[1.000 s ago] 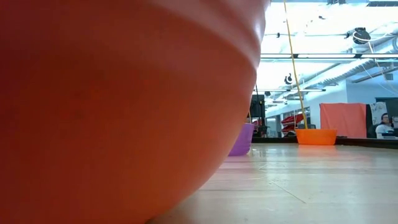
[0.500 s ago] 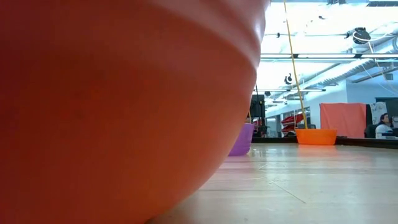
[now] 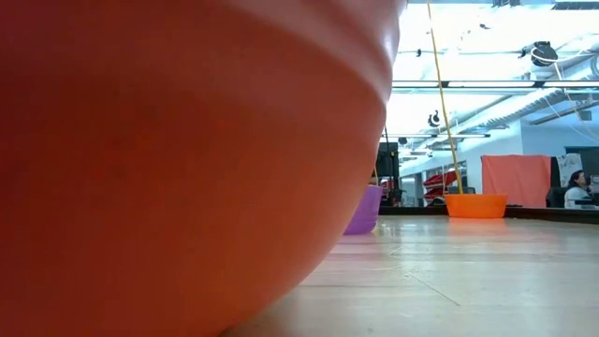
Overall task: Place and stack bowls onto a shelf
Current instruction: Stack the pink bowl on top of the blue bowl on the shelf
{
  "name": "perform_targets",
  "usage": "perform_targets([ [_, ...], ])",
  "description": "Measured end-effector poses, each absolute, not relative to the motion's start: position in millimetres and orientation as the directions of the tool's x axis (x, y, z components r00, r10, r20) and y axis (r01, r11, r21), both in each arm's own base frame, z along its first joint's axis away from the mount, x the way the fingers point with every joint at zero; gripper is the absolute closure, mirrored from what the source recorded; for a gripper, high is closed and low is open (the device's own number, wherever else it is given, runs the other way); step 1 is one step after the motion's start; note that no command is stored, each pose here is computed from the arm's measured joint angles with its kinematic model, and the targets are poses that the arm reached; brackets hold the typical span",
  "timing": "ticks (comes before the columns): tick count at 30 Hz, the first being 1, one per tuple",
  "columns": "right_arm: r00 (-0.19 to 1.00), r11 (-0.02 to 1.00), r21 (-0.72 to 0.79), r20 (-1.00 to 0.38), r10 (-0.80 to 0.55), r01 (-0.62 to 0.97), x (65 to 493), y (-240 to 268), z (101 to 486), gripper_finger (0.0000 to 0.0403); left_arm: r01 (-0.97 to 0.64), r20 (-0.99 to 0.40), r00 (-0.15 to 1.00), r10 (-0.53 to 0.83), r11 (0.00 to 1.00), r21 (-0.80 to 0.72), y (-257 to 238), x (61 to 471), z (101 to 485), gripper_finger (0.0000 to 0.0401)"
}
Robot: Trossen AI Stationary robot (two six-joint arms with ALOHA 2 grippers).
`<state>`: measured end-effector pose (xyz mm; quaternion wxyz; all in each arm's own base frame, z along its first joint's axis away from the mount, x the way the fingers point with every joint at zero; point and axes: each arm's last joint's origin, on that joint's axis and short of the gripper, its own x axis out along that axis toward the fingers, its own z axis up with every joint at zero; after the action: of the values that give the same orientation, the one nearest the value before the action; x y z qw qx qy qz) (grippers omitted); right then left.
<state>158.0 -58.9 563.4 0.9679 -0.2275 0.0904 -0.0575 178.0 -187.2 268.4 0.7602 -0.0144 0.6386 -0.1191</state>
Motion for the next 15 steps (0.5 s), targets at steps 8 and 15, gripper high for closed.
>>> perform_targets([
  [8, 0.976, 0.891, -0.448, -0.157, -0.151, 0.066, 156, -58, 563, 0.0289, 0.135, -0.966, 0.164, -0.199, 0.975, -0.178, -189, 179, 250, 0.0325],
  [15, 0.976, 0.891, -0.448, -0.157, -0.152, 0.066, 156, -58, 563, 0.0289, 0.092, -0.961, 0.168, -0.22, 0.974, -0.207, -191, 177, 236, 0.0325],
])
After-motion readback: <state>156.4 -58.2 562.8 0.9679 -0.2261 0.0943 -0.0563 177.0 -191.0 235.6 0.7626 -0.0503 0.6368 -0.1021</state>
